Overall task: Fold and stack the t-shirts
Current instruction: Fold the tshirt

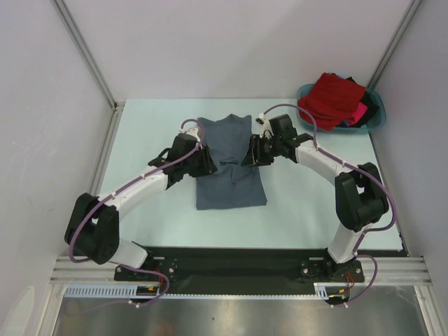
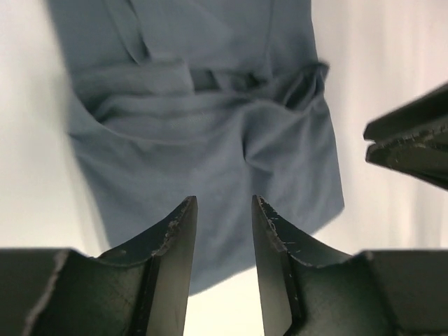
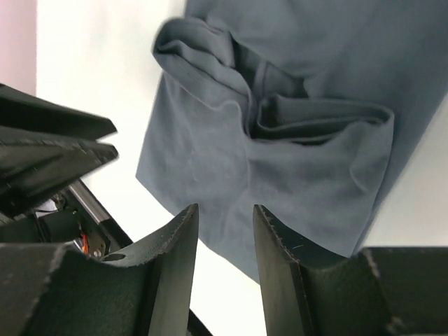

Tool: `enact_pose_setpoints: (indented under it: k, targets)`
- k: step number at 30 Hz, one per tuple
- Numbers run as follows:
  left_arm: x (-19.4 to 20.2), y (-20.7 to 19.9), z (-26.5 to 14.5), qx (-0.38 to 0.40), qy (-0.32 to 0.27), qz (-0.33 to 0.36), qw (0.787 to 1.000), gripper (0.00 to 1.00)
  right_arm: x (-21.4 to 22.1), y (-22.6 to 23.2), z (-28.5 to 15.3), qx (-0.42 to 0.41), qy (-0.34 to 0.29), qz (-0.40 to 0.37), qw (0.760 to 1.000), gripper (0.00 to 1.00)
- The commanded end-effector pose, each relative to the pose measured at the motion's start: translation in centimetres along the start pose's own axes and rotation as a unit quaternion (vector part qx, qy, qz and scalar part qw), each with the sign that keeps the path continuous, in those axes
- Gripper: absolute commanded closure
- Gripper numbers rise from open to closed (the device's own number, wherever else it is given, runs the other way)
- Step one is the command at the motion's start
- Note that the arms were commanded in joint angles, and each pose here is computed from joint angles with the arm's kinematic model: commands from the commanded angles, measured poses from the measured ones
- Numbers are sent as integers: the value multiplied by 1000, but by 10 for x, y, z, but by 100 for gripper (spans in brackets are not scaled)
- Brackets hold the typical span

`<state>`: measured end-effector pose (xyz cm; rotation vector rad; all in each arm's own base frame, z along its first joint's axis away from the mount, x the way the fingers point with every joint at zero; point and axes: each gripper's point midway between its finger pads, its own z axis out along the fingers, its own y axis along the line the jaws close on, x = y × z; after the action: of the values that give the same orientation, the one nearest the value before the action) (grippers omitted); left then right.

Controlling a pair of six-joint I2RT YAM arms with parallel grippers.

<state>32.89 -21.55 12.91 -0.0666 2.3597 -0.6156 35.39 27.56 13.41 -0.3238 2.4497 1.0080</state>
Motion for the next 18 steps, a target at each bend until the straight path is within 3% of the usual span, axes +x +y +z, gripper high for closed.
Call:
enact_pose_setpoints:
  k: [1,9,18]
  targets:
    - [23,-21,9,56,45,-7,997,58,8,-1,4,-2,12,14,1000,58]
    - [44,-15,57,41,114,-9,993,61,16,-16,30,9,47,26,999,60]
    - [26,10,89,-37,109,27,993,62,15,-45,58,27,58,38,997,62]
